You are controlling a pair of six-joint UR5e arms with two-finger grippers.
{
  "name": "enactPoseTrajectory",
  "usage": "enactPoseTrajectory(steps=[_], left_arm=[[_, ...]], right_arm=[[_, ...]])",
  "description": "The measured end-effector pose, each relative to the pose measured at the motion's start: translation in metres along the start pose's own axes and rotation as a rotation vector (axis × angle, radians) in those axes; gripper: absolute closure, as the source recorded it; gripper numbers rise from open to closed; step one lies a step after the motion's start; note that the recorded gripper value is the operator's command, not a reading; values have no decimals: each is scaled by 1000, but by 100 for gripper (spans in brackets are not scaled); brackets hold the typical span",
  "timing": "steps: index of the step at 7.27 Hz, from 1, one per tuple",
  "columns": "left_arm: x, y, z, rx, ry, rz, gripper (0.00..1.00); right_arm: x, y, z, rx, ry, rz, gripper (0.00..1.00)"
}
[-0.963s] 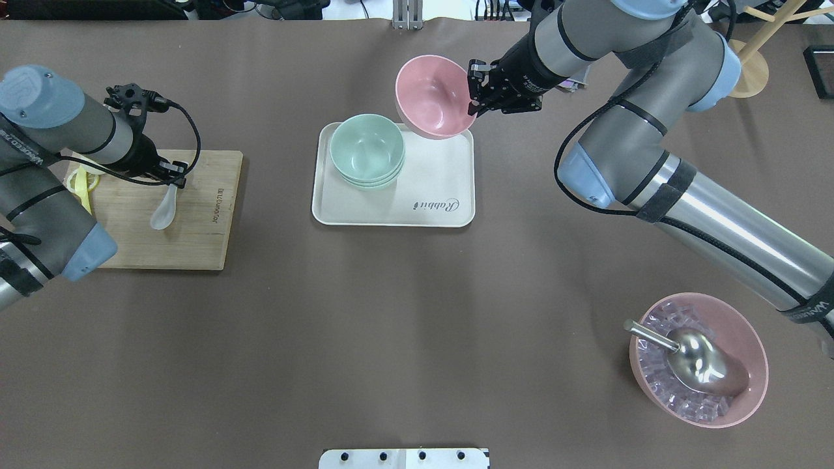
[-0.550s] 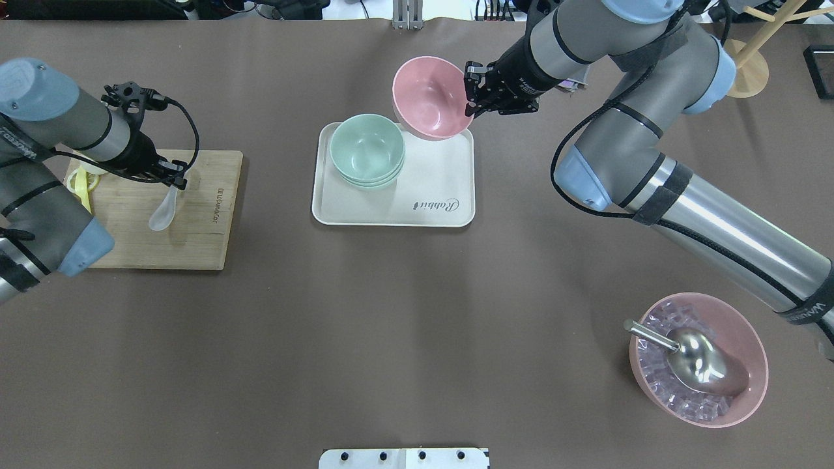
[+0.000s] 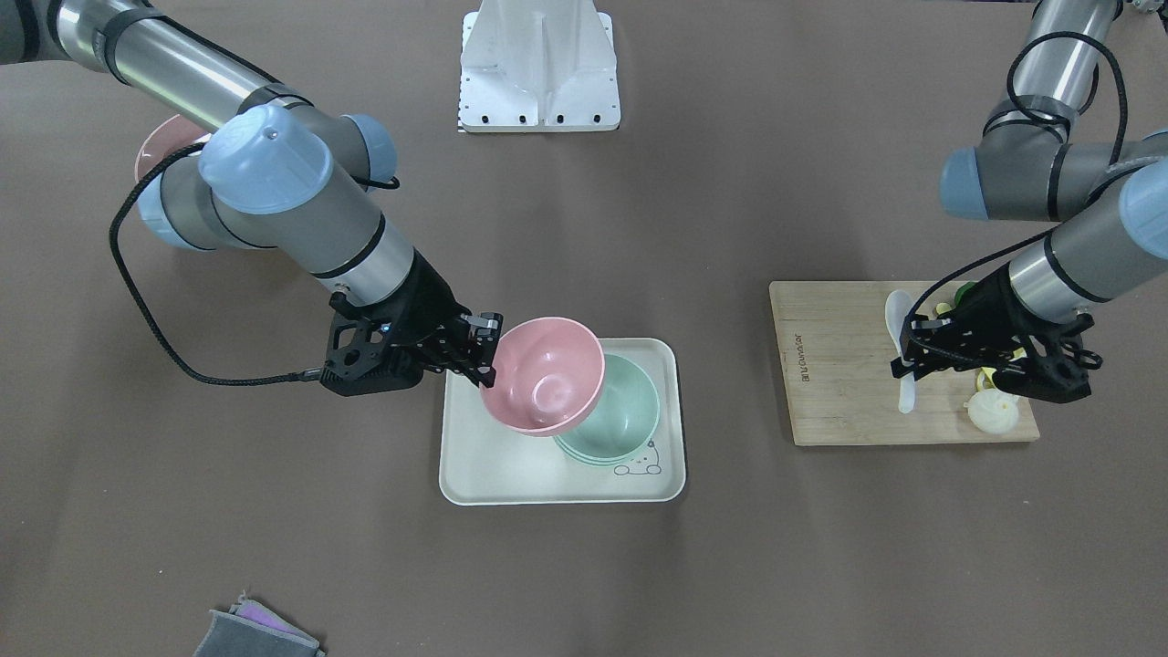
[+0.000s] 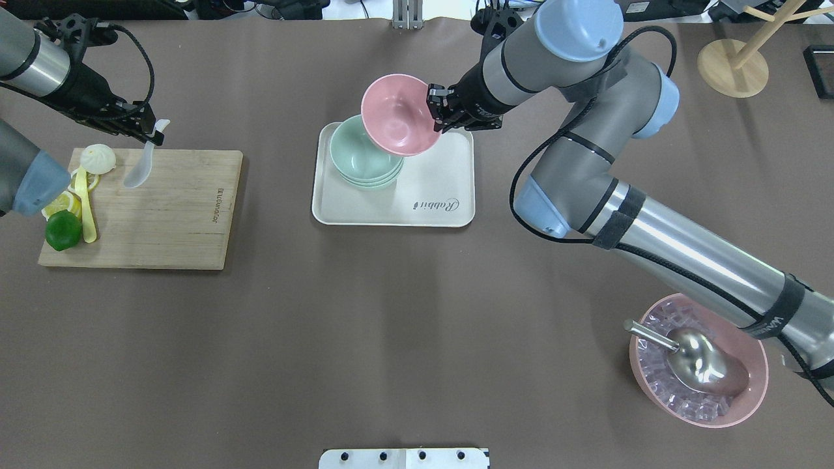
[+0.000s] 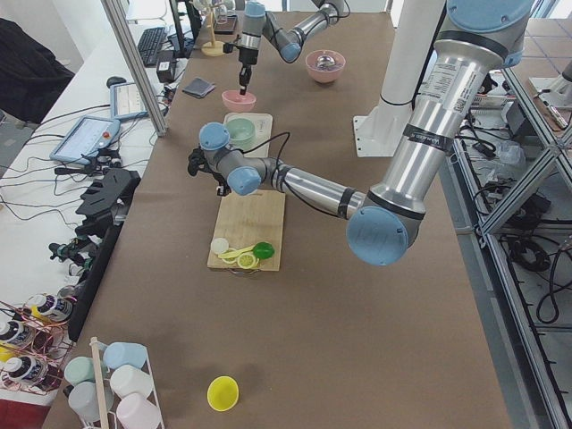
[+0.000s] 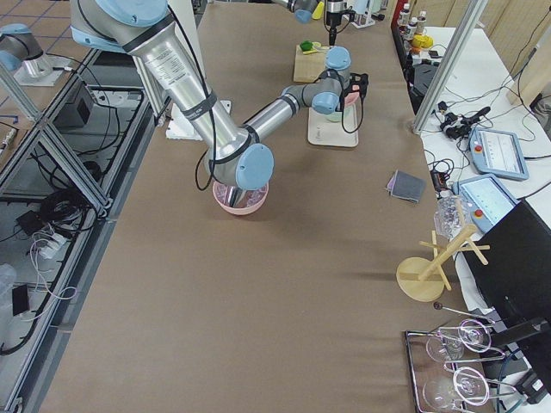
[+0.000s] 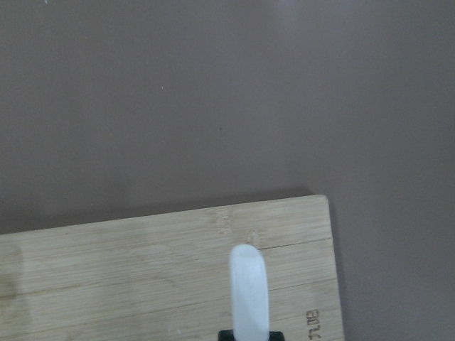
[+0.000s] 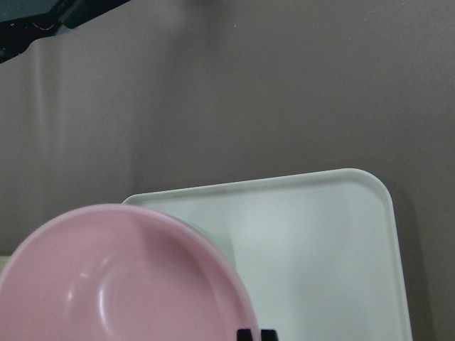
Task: Stack pink bowl on green and place spoon
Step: 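Lower the pink bowl onto the green bowl while the left grasps the spoon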
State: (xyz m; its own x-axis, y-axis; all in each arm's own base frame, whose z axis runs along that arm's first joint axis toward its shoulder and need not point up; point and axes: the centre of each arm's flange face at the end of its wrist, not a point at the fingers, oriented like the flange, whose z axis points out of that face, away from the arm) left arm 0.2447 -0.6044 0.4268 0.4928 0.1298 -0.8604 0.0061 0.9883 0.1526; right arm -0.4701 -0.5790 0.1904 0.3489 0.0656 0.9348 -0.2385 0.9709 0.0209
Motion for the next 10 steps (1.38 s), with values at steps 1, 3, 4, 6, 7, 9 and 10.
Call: enactPoseTrajectory(steps=[1,3,4,6,7,9,10], left_arm=[[2,-2,-3,1,6,1,100],[4,-4,-3,1,8,2,100],[3,-4,-3,0,7,1,100],[1,-5,-1,-1,4,-1,100],[1,-5,-1,-1,3,-2,100],[1,-5,-1,-1,3,-1,100],[1,-5,-1,-1,3,-1,100]], right_arm=[[-15,7,13,15,5,-4,100],[-37,17,36,35,-8,-11,100],[-38,18,47,47,-32,-5,100],[-38,18,55,56,-53,19,100],[-38,18,55,57,-56,23,100],[-38,18,54,55,-60,26,100],[-36,18,53,53,-62,26,100]])
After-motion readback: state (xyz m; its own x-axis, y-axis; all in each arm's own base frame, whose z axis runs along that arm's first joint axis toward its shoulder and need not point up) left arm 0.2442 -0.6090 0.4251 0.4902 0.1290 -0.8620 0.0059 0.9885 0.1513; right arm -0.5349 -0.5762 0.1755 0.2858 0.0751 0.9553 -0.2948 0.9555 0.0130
